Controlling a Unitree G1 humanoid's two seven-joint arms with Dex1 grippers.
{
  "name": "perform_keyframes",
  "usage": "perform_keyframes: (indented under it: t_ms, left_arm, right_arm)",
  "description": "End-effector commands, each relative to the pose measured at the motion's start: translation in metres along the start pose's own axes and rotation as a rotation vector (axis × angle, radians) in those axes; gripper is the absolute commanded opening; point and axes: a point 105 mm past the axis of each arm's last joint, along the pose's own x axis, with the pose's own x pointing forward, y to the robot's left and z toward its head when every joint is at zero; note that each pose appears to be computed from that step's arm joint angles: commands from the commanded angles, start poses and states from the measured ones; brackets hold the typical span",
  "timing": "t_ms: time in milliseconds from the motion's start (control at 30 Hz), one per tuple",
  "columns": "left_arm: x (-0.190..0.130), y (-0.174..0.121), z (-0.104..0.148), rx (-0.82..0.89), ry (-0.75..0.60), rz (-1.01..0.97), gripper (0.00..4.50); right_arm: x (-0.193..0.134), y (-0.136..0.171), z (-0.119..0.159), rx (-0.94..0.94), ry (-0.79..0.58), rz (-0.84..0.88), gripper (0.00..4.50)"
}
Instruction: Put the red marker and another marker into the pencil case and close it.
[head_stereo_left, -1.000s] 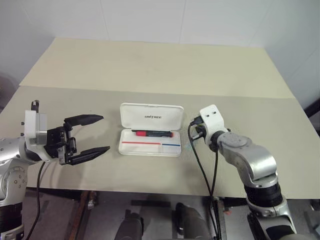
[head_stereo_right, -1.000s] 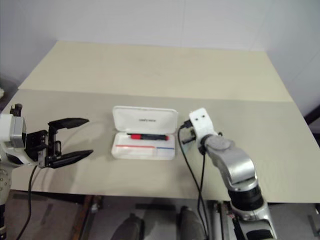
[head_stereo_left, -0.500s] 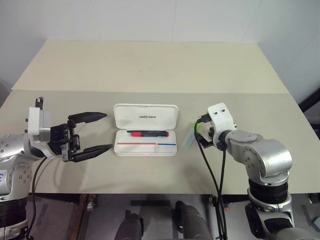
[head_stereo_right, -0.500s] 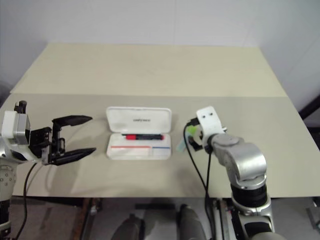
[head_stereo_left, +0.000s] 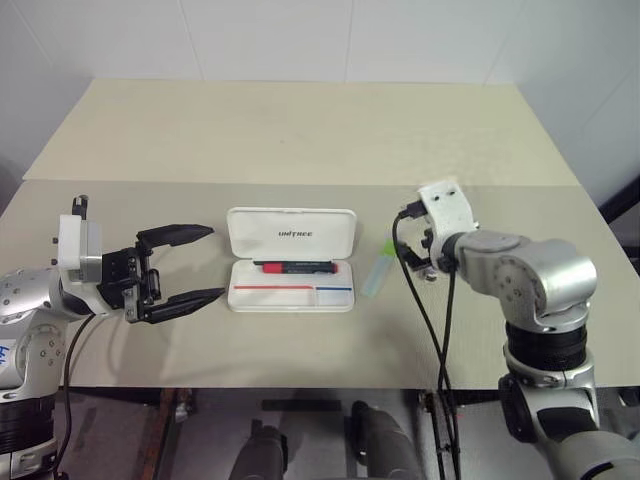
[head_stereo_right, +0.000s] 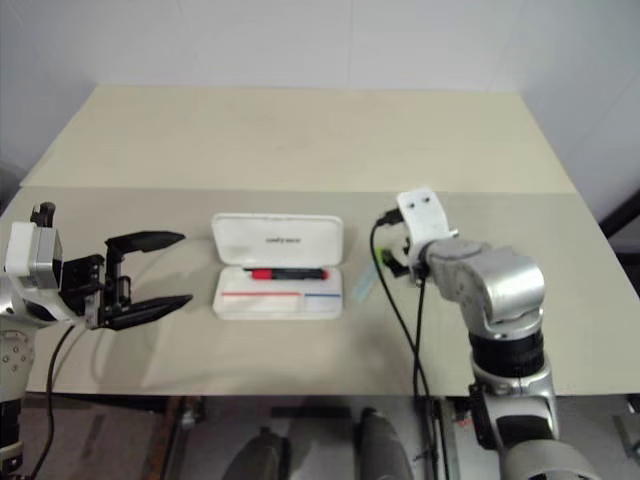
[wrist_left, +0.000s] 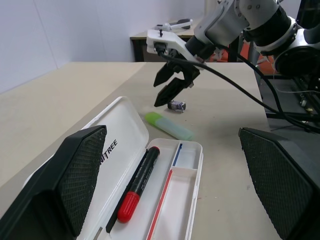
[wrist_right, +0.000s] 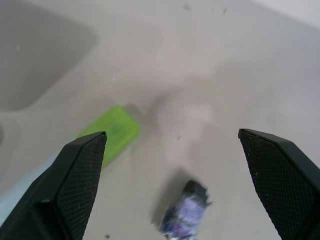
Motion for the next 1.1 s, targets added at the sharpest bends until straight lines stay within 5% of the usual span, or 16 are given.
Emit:
perform_keyframes:
  t_ms: [33,433,733,1100]
  left_arm:
    - [0.000,0.000,0.007,0.040,-0.015,0.002,4.50]
    - [0.001,-0.003,0.005,0.035,-0.020,0.014,4.50]
    - [0.001,-0.004,0.005,0.035,-0.020,0.020,4.50]
    - [0.005,-0.002,0.005,0.030,-0.030,0.009,4.50]
  right_arm:
    - [-0.006,0.005,0.010,-0.026,-0.026,0.035,4.46]
    - [-0.021,0.030,0.002,-0.115,-0.003,0.206,4.46]
    - [-0.014,0.023,-0.010,-0.112,0.071,0.162,4.46]
    - [-0.034,0.017,0.025,-0.291,0.037,0.131,4.46]
